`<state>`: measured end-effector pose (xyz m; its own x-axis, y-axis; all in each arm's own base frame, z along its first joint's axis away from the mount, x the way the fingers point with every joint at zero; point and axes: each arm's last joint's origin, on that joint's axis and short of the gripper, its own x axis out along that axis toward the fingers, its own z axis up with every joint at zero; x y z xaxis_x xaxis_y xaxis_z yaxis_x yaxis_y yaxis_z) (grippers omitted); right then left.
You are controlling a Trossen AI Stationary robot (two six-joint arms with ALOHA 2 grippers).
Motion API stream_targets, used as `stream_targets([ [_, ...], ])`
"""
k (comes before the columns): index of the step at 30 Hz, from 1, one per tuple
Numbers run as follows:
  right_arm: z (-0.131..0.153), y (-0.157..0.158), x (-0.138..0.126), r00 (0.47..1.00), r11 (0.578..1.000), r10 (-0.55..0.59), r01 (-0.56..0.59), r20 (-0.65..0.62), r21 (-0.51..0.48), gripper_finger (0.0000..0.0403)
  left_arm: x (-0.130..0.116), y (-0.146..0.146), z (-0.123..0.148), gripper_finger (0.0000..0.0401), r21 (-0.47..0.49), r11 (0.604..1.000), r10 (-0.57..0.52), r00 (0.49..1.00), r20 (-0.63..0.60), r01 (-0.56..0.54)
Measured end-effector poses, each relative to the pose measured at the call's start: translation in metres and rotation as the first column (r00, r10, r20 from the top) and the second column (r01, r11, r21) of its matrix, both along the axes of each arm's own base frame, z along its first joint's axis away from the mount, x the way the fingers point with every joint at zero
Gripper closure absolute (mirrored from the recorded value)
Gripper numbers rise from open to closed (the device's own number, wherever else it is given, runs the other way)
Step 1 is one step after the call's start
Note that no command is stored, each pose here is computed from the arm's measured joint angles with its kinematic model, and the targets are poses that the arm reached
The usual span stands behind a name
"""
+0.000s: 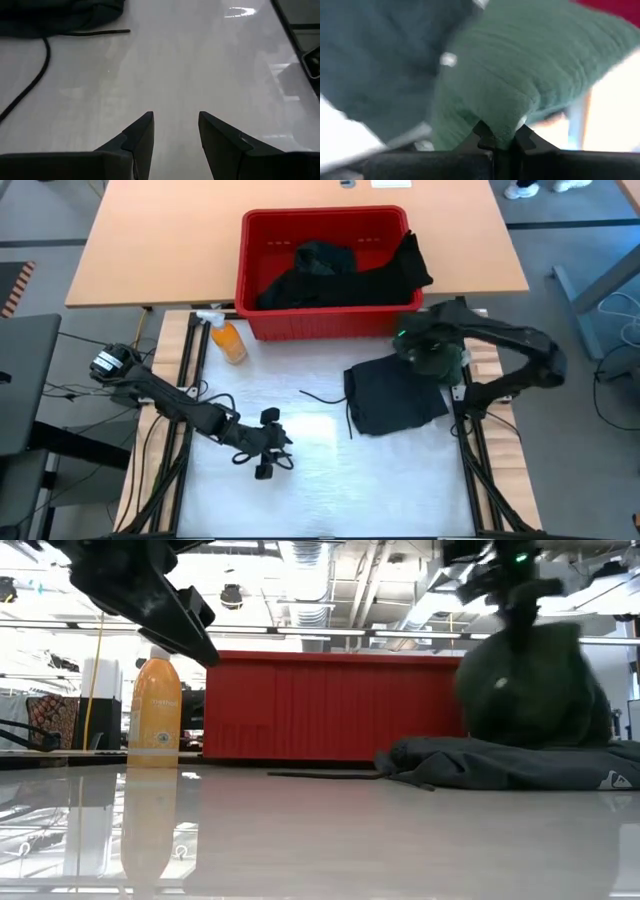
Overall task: Fold laundry
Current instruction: Stack the folded dark green shirt on top of the folded black shorts
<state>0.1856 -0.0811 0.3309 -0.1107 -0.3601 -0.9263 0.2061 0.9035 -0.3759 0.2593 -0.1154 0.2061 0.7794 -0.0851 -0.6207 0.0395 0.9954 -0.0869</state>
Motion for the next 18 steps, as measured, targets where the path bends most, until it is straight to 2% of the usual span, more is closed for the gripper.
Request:
stream_targets([
  [3, -0.007, 0.013, 0.032, 0.997, 0.997, 0.074, -0.074, -0.01, -0.018, 0.0368, 0.002, 0.004, 0.001, 0.0257, -0.002, 1.0, 0.016, 1.0, 0.007, -0.016],
  [7, -0.018, 0.039, 0.073, 0.993, 0.993, 0.118, -0.118, -0.022, -0.004, 0.0366, 0.003, 0.005, 0.001, 0.0257, -0.004, 1.0, 0.023, 1.0, 0.012, -0.023],
  [12, -0.041, 0.082, 0.115, 0.98, 0.981, 0.184, -0.179, -0.074, 0.074, 0.0365, 0.003, 0.005, 0.001, 0.0257, -0.011, 1.0, 0.027, 1.0, 0.011, -0.027],
  [18, -0.089, 0.128, 0.16, 0.972, 0.974, 0.205, -0.191, -0.111, 0.124, 0.0359, 0.003, 0.005, 0.001, 0.0257, -0.005, 0.999, 0.034, 0.999, 0.014, -0.034],
])
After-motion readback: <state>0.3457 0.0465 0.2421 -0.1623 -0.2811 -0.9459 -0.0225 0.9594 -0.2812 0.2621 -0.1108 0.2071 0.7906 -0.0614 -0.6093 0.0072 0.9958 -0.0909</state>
